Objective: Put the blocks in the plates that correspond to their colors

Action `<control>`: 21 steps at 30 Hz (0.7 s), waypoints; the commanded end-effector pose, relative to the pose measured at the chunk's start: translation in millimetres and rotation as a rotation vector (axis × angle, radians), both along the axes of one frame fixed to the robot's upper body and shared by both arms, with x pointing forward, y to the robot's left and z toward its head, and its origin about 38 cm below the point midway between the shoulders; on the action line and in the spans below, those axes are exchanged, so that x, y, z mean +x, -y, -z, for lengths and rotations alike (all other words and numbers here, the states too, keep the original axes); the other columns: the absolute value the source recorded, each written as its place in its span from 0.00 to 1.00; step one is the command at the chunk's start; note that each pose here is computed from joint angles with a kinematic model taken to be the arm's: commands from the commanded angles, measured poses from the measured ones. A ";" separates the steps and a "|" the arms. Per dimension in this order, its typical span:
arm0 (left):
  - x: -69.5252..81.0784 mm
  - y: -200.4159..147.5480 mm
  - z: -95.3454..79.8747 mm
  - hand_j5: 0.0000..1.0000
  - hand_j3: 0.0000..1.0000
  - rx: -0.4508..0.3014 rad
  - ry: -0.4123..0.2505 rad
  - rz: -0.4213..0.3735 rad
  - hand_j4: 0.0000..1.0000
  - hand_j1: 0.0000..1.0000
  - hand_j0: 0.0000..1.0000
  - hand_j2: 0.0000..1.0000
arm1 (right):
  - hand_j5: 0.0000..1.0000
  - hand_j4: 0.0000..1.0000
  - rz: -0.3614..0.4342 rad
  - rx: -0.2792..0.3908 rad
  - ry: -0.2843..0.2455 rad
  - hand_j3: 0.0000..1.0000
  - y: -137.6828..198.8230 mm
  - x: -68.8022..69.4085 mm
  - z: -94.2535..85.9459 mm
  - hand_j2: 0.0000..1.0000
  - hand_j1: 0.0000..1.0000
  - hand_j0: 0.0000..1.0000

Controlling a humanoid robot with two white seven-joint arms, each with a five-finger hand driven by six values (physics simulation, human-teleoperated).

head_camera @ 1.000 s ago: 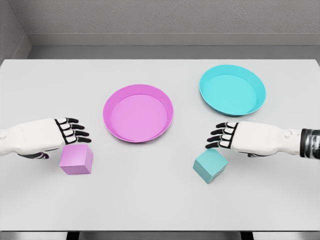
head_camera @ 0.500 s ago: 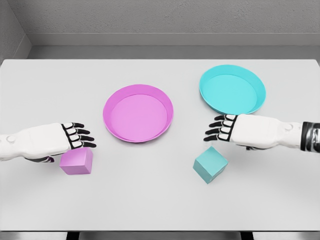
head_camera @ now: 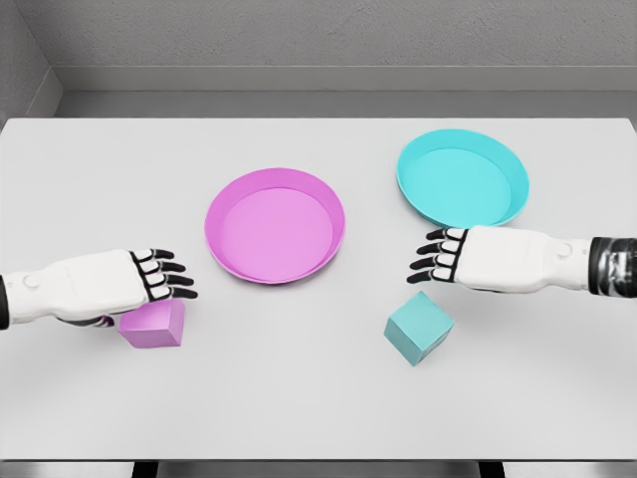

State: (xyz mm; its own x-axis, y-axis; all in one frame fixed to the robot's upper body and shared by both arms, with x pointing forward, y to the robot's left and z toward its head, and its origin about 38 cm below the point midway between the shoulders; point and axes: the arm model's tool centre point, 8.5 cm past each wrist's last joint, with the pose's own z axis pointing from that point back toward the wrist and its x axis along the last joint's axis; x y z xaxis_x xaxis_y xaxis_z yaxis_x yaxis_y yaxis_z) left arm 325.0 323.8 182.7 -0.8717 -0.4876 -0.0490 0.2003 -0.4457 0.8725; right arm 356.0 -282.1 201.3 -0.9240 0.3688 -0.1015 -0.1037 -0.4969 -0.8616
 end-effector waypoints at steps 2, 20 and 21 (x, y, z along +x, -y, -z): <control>0.0 2.6 1.6 1.00 1.00 -0.008 -0.001 0.002 1.00 1.00 1.00 1.00 | 1.00 1.00 -0.008 0.007 -0.003 1.00 -5.2 -0.4 3.5 1.00 1.00 1.00; -5.3 9.6 14.9 1.00 1.00 0.000 -0.026 0.022 1.00 1.00 1.00 1.00 | 1.00 1.00 0.039 -0.003 0.003 1.00 14.8 -2.2 -2.3 1.00 1.00 1.00; -5.5 9.6 15.6 1.00 1.00 0.005 -0.026 0.024 1.00 1.00 1.00 1.00 | 1.00 1.00 0.040 -0.003 0.002 1.00 15.2 -2.3 -2.5 1.00 1.00 1.00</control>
